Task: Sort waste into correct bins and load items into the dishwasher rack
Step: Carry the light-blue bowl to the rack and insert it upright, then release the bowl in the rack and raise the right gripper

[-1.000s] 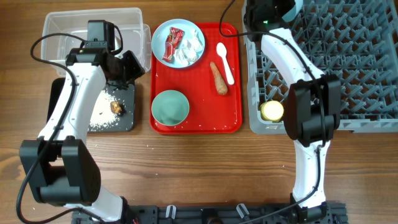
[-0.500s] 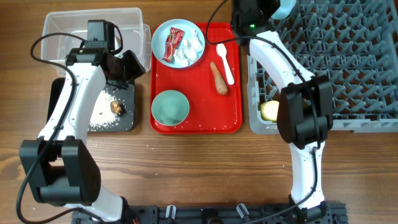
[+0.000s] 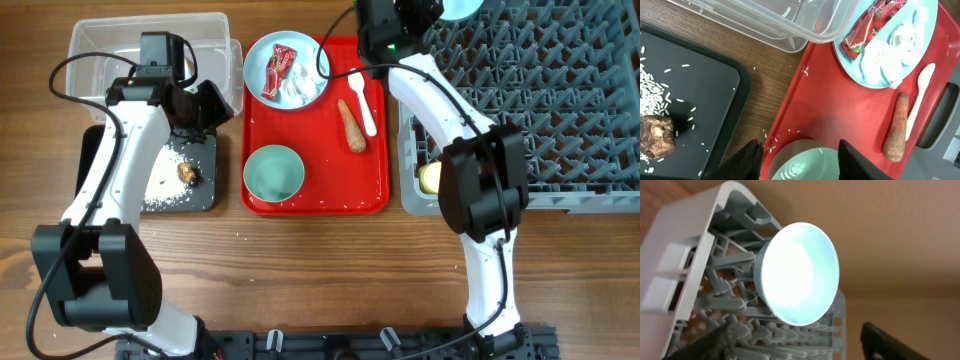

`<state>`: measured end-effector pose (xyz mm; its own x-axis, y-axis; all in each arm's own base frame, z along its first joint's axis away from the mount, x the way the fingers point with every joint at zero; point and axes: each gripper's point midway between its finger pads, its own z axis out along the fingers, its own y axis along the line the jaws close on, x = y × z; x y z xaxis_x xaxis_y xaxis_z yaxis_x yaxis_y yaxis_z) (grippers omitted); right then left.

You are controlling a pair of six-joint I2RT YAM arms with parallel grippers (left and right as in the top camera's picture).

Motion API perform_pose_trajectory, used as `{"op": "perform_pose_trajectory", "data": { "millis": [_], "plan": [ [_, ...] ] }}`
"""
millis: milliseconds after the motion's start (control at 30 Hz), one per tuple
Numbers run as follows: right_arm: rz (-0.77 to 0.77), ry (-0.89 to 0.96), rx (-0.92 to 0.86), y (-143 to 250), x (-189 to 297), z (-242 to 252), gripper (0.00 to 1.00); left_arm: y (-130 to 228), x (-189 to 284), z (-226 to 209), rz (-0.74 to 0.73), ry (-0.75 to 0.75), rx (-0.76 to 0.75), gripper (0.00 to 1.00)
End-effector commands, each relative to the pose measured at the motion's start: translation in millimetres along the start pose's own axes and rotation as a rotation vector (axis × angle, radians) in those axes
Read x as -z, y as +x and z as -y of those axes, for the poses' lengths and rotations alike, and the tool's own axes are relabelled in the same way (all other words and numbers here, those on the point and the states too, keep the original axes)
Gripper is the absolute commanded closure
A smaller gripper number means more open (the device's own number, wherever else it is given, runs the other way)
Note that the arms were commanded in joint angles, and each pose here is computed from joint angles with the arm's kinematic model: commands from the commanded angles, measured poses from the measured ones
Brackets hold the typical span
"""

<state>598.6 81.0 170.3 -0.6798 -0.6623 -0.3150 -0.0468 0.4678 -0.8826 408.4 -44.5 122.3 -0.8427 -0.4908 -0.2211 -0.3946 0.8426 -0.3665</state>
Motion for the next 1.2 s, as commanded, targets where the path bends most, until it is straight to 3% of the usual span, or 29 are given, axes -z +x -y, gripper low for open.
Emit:
{"op": "perform_pose_trajectory", "data": {
  "millis": [0, 267, 333, 400, 633, 733, 900, 1167],
  "plan": [
    [0.020, -0.039, -0.235, -4, 7, 6, 0.03, -7, 8, 3, 0.031, 0.006, -0.001, 0.50],
    [0.161, -0.548, -0.465, -26, 88, 12, 0.00, -7, 8, 3, 0.031, 0.006, -0.001, 0.51],
    [0.200, -0.583, -0.477, -30, 103, 26, 0.00, -7, 8, 3, 0.031, 0.006, -0.001, 0.51],
    [0.217, -0.557, -0.603, -32, 107, 56, 0.00, -7, 8, 3, 0.031, 0.006, -0.001, 0.51],
    [0.155, -0.662, -1.139, -7, 55, 116, 0.23, -7, 8, 3, 0.031, 0.007, -0.001, 0.51],
    [0.119, -0.731, -1.286, 8, 21, 122, 0.26, -7, 8, 3, 0.031, 0.006, -0.001, 0.50],
    [0.021, -0.793, -1.399, 28, -26, 96, 0.28, -7, 8, 3, 0.031, 0.007, -0.001, 0.50],
    [-0.071, -0.801, -1.460, 36, -62, 51, 0.33, -6, 8, 2, 0.026, 0.004, 0.000, 0.50]
  ]
}}
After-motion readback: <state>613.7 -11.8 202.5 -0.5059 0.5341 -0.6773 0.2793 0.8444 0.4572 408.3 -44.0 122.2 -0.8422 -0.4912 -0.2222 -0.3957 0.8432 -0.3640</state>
